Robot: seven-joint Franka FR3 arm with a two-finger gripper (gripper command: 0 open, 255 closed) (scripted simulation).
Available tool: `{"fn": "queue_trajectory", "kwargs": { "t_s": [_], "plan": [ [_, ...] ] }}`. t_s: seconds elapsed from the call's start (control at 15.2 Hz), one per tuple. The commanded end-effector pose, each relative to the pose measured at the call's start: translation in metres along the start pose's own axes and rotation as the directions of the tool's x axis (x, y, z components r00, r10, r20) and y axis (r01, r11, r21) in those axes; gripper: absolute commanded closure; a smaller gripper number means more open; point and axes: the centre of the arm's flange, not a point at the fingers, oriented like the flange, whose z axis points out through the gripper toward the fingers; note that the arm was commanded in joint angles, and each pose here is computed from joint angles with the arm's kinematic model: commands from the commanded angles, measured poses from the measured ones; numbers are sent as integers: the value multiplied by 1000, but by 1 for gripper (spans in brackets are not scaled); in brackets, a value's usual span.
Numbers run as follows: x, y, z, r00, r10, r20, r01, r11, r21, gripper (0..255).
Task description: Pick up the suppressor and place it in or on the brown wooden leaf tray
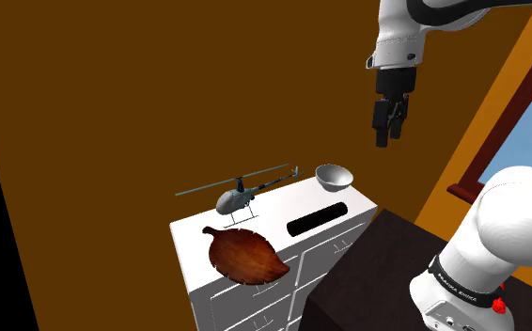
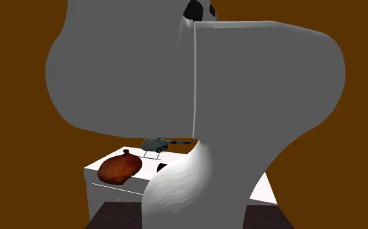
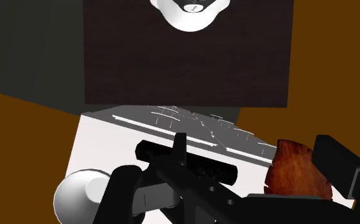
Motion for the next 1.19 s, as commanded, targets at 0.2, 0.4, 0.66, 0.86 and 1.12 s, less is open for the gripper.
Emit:
{"fn": "queue_trajectory", "kwargs": {
  "t_s": [0.2,0.4,0.66,0.86,1.12],
  "plan": [
    [13,8,34,991,-133,-21,132,991,-30,0],
    [28,15,67,964,-263,-38,261,963,-63,0],
    [50,23,110,901,-430,-53,423,899,-109,0],
    [69,28,142,835,-547,-59,535,832,-145,0],
    [95,31,184,723,-688,-59,668,719,-193,0]
  ]
}}
